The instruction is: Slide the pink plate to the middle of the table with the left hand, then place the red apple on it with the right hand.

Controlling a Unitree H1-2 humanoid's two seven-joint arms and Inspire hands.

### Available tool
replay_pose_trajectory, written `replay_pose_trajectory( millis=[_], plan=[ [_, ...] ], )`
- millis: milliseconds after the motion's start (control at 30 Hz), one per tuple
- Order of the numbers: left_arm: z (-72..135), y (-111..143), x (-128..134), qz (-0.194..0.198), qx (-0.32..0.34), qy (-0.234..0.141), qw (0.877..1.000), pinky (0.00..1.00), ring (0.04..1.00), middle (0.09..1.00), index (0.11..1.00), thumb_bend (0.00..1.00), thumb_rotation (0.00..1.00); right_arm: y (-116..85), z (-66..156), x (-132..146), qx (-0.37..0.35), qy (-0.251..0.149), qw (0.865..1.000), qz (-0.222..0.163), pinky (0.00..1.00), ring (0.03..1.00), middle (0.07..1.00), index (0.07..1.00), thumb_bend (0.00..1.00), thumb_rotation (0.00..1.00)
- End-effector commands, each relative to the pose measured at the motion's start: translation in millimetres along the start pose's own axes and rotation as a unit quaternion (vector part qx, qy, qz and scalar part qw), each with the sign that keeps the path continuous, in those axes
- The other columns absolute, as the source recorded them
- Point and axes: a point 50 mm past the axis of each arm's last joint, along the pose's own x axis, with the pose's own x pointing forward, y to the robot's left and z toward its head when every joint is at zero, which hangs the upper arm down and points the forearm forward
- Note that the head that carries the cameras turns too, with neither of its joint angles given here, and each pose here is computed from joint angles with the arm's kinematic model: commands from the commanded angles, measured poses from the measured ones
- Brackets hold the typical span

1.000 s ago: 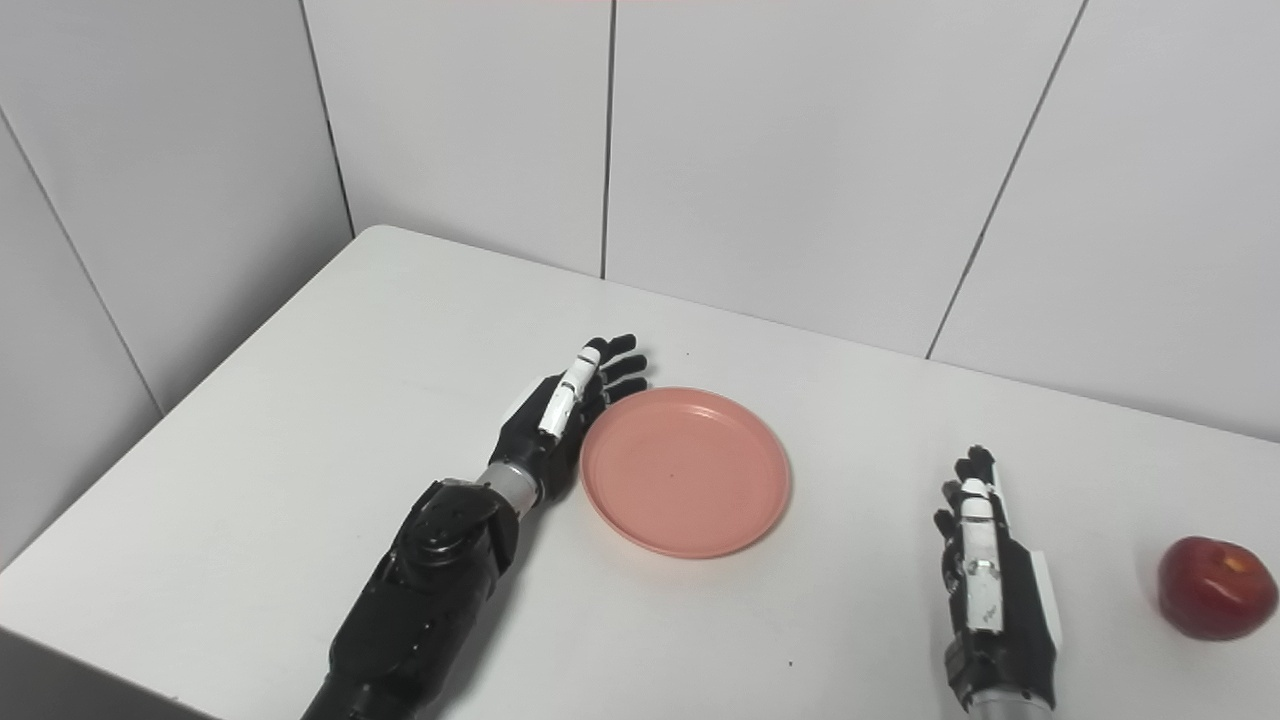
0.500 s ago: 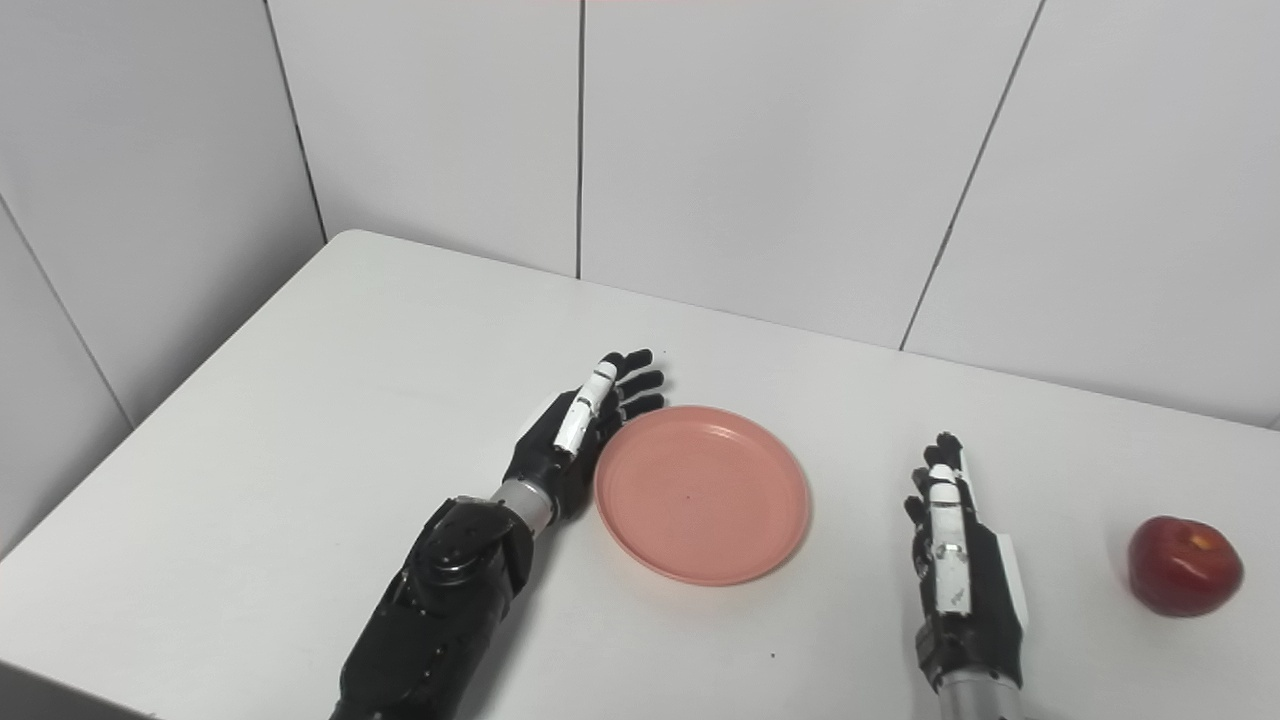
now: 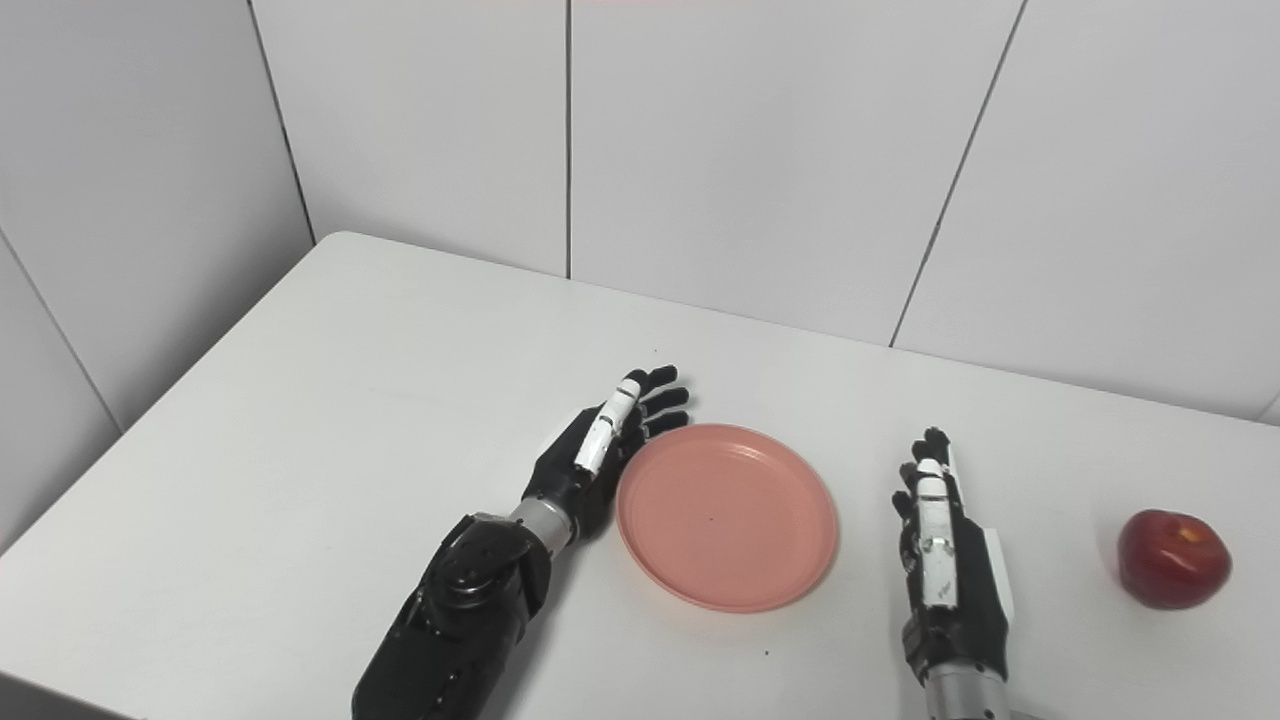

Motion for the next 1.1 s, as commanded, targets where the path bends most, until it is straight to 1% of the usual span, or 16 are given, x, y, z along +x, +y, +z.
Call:
replay_pose_trajectory(
  millis=[0, 200, 433, 600, 733, 900, 1067],
  plan=[
    [-1.4, -11.8, -1.1, -0.024, -0.003, 0.016, 1.0, 0.86, 0.877, 0.893, 0.878, 0.36, 1.0, 6.5, 23.1, 7.2, -0.003, -0.052, 0.999, 0.008, 1.0, 0.989, 1.0, 1.0, 0.2, 1.0],
    [-1.1, -11.6, -3.4, -0.027, -0.004, 0.015, 1.0, 0.87, 0.883, 0.898, 0.881, 0.36, 1.0, 7.5, 22.5, 7.4, -0.005, -0.055, 0.998, 0.006, 1.0, 0.977, 0.991, 0.999, 0.21, 1.0],
    [0.5, -5.7, -4.2, -0.021, -0.005, 0.015, 1.0, 0.87, 0.881, 0.895, 0.877, 0.36, 1.0, 10.1, 22.0, 8.8, -0.009, -0.054, 0.998, 0.005, 1.0, 0.964, 0.981, 0.99, 0.22, 1.0],
    [-0.3, -0.2, -6.8, -0.01, -0.005, 0.016, 1.0, 0.86, 0.871, 0.881, 0.869, 0.37, 1.0, 12.7, 21.8, 8.9, -0.017, -0.055, 0.998, 0.004, 1.0, 0.957, 0.975, 0.985, 0.22, 1.0],
    [0.1, 3.2, -8.7, -0.006, -0.007, 0.013, 1.0, 0.87, 0.877, 0.887, 0.877, 0.37, 1.0, 14.5, 23.3, 9.3, -0.019, -0.056, 0.998, 0.005, 1.0, 0.957, 0.977, 0.985, 0.22, 1.0],
    [1.3, 8.0, -10.6, -0.001, -0.008, 0.006, 1.0, 0.88, 0.886, 0.892, 0.88, 0.37, 1.0, 14.9, 25.7, 10.5, -0.025, -0.054, 0.998, 0.001, 1.0, 0.95, 0.978, 0.984, 0.24, 1.0],
    [2.2, 14.3, -13.5, 0.004, -0.004, 0.0, 1.0, 0.88, 0.888, 0.895, 0.883, 0.38, 1.0, 13.1, 30.5, 13.0, -0.026, -0.062, 0.998, 0.004, 1.0, 0.957, 0.977, 0.986, 0.27, 1.0]
  ],
)
